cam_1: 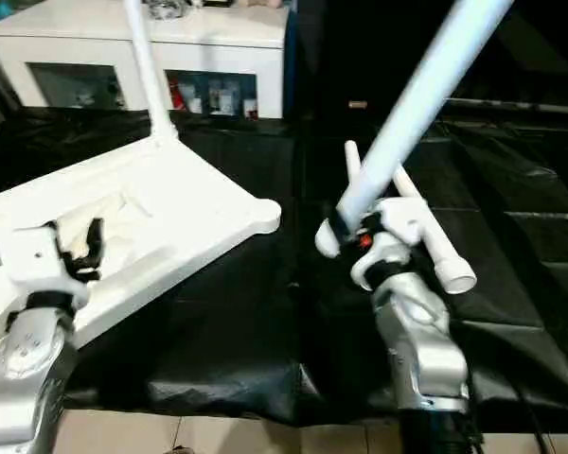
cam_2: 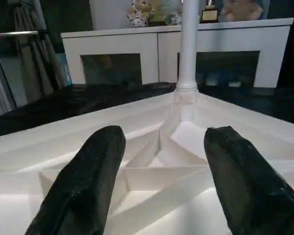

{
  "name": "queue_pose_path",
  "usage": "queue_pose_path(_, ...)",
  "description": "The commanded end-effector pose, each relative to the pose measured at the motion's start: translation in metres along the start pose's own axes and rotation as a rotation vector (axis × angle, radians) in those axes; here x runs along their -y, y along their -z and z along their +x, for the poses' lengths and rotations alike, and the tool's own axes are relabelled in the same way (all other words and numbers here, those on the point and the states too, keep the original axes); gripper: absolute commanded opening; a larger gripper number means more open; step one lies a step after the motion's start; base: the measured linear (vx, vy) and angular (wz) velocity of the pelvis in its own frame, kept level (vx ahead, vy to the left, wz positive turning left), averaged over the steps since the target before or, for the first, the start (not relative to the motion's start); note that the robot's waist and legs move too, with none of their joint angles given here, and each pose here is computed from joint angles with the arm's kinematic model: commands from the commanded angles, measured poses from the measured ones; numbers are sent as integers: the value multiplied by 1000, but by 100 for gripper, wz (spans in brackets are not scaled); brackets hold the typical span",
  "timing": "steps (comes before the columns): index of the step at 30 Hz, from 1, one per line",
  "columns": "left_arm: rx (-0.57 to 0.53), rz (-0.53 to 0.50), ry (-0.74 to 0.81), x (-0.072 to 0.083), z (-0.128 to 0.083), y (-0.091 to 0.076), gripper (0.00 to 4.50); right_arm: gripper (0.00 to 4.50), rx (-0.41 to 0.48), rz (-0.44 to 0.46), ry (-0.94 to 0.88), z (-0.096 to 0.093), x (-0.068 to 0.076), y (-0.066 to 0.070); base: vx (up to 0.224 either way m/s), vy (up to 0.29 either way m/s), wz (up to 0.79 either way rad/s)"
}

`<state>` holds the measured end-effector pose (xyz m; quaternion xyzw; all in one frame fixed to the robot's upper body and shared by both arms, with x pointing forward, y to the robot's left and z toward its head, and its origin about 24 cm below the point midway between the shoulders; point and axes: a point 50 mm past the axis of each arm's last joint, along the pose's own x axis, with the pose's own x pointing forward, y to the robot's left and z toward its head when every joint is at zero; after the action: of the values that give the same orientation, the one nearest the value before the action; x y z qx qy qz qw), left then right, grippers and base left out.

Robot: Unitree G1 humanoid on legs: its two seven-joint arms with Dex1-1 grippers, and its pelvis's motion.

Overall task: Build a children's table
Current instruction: Insert table leg to table base

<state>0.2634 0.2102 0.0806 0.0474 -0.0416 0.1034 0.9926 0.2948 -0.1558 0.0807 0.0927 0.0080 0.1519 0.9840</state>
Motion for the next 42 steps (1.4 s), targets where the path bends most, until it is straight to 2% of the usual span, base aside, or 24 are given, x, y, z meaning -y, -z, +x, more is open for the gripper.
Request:
queue_pose_path(1,25,-14,-3,-1,7,-7,303,192,33,5,4,4,-1,-8,0,0,0)
queue_pose_path(6,87,0,35,9,16,-21,303,192,18,-39,-59,11,-11,-12,-2,-17,6)
queue_pose_path(7,72,-39,38,15,20,-22,303,192,25,-28,-60,16,-11,-16,-10,-143,44)
queue_pose_path(11,86,-19,71,25,20,-25,303,192,26,-43,-94,23,-13,-20,-25,-198,39)
queue_pose_path(13,75,-16,103,31,17,-22,303,192,11,-66,-141,23,-18,-22,-26,-220,-2)
queue_pose_path(15,49,-17,129,36,9,-10,303,192,-20,-30,-168,21,-22,-20,-15,-194,-2)
queue_pose_path(16,36,-32,130,37,7,-8,303,192,-31,-54,-173,21,-21,-18,-13,-127,-8)
queue_pose_path(17,26,-40,128,37,7,-7,303,192,-35,-78,-175,21,-21,-18,-13,-127,-8)
queue_pose_path(21,15,-21,106,35,3,-6,303,192,-74,-70,-213,21,-23,-11,18,-146,24)
queue_pose_path(22,18,-6,103,33,2,-7,303,192,-84,-77,-236,24,-26,-9,-13,-123,36)
queue_pose_path(25,20,29,109,28,1,-8,303,192,-79,-16,-249,27,-33,-7,2,-52,41)
queue_pose_path(31,24,64,113,18,5,-12,303,192,-94,-30,-284,24,-44,0,75,-1,22)
queue_pose_path(34,26,71,132,17,9,-15,303,192,-95,-20,-252,21,-42,5,128,-46,14)
queue_pose_path(39,19,69,136,15,13,-15,303,192,-84,-21,-234,18,-40,4,137,23,16)
queue_pose_path(42,24,62,150,15,16,-17,303,192,-74,-53,-231,18,-39,1,149,13,5)
